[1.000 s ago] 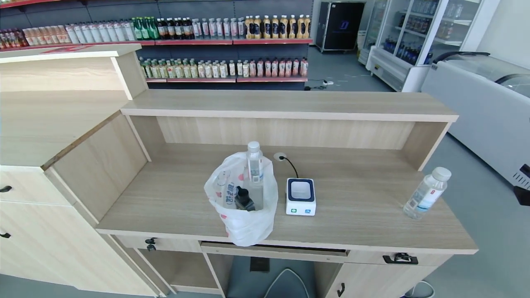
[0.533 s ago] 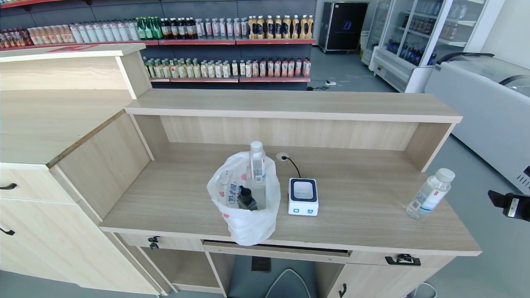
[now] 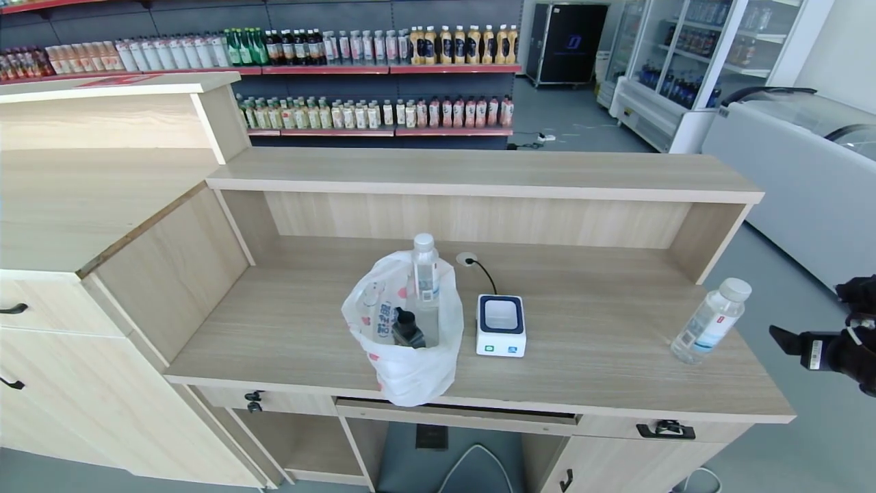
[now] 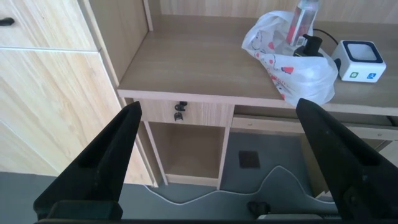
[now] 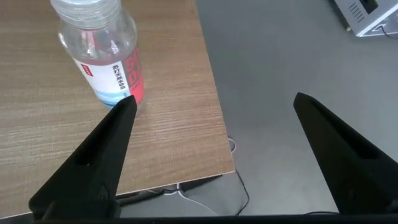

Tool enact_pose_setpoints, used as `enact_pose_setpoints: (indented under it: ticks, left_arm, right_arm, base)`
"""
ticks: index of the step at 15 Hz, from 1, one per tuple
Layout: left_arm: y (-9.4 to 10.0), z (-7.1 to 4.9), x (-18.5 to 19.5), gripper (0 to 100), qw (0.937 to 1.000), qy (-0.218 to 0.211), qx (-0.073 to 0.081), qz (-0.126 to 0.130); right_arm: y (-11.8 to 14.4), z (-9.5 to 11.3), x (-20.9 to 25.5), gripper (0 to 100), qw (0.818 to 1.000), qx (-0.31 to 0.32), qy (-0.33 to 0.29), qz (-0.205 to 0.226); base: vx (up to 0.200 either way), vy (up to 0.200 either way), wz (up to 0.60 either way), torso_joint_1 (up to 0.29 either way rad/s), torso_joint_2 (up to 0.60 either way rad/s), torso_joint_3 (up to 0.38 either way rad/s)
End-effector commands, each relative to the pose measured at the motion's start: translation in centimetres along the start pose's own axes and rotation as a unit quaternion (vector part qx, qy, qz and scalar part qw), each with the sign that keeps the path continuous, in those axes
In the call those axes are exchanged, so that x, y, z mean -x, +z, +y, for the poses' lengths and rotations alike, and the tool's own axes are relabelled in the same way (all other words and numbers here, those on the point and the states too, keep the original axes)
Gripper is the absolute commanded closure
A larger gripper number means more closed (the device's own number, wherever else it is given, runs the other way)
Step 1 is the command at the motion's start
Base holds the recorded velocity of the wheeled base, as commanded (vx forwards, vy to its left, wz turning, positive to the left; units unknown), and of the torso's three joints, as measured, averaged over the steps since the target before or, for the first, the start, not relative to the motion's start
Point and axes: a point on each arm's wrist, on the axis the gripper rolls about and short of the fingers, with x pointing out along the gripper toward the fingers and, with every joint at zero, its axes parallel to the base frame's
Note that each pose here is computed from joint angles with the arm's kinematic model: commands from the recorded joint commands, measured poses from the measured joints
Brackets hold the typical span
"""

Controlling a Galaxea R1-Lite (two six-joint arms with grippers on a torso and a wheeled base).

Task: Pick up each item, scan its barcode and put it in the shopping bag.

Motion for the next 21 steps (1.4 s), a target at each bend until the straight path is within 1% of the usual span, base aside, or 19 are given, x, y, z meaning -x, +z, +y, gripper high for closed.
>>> enact_pose_setpoints:
  ticks: [1, 7, 11, 19, 21]
  left_arm:
    - [0.0, 0.0, 0.0, 0, 1.0, 0.0, 0.0, 0.0]
    - [0.0, 0.0, 0.0, 0, 1.0, 0.0, 0.0, 0.0]
    - [0.0, 0.0, 0.0, 0, 1.0, 0.0, 0.0, 0.0]
    - [0.0, 0.0, 0.0, 0, 1.0, 0.0, 0.0, 0.0]
    - [0.0, 0.0, 0.0, 0, 1.0, 0.0, 0.0, 0.0]
  right_arm:
    - [-0.6, 0.5, -0.8, 0, 1.0, 0.011, 0.013, 0.001]
    - [-1.8, 1.4, -2.5, 0, 0.999, 0.041, 0.021, -0.014]
    - [-2.7, 1.8, -3.4, 0, 0.998, 0.046, 0.024, -0.023]
    - [-3.3, 3.4, -4.8, 0, 0.997, 0.047, 0.042, -0.039]
    - [-3.1, 3.7, -5.6, 0, 0.997, 0.05, 0.044, -0.049]
  base:
    - [0.0, 0.0, 0.0, 0.0, 0.0, 0.0]
    - [0.0, 0.0, 0.0, 0.0, 0.0, 0.0]
    - [0.0, 0.0, 0.0, 0.0, 0.0, 0.0]
    - [0.0, 0.0, 0.0, 0.0, 0.0, 0.0]
    - [0.0, 0.0, 0.0, 0.0, 0.0, 0.0]
